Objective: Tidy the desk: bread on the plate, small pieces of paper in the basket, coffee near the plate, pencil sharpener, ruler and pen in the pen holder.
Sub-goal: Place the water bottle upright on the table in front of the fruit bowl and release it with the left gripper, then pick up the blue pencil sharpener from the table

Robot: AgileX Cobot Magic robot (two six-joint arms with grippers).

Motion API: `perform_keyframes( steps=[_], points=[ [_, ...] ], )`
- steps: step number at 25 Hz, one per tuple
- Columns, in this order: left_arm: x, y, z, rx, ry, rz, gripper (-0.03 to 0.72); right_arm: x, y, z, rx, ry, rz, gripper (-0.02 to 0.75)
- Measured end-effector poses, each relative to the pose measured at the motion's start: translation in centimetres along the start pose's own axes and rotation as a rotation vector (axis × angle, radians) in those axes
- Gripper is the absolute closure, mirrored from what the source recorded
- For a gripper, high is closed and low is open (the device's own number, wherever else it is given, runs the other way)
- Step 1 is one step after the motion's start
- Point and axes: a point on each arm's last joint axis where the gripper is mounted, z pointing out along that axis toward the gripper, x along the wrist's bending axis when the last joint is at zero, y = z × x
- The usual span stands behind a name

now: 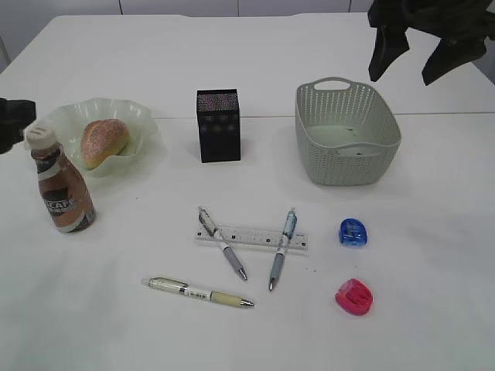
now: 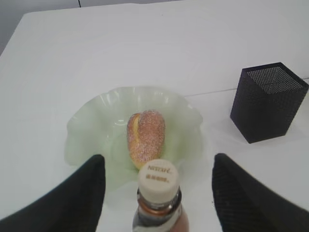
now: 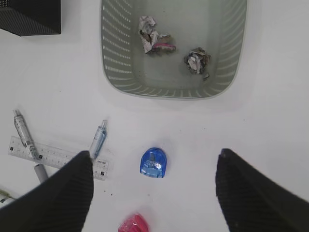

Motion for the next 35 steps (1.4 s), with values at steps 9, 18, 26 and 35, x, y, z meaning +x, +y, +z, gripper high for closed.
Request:
perform_keyframes(
  steps=[9, 18, 26, 35],
  points=[
    [-0.1, 4.6, -7.0, 0.262, 0.004, -0.034, 0.226, 0.3, 0.0, -0.1, 0.002, 0.036, 0.012, 0.16],
    [-0.7, 6.7, -10.7, 0.586, -0.039, -0.09, 0.251, 0.5, -1.1, -2.3, -0.025, 0.052, 0.035, 0.161],
    [-0.7, 6.5, -11.2, 0.654, -0.043, -0.089, 0.264, -0.1, -5.2, 1.0, 0.155, 0.035, 0.133, 0.16],
    [-0.7, 6.3, -11.4, 0.689, -0.044, -0.089, 0.265, -0.8, -6.5, 3.2, 0.234, -0.015, 0.144, 0.161]
  ],
)
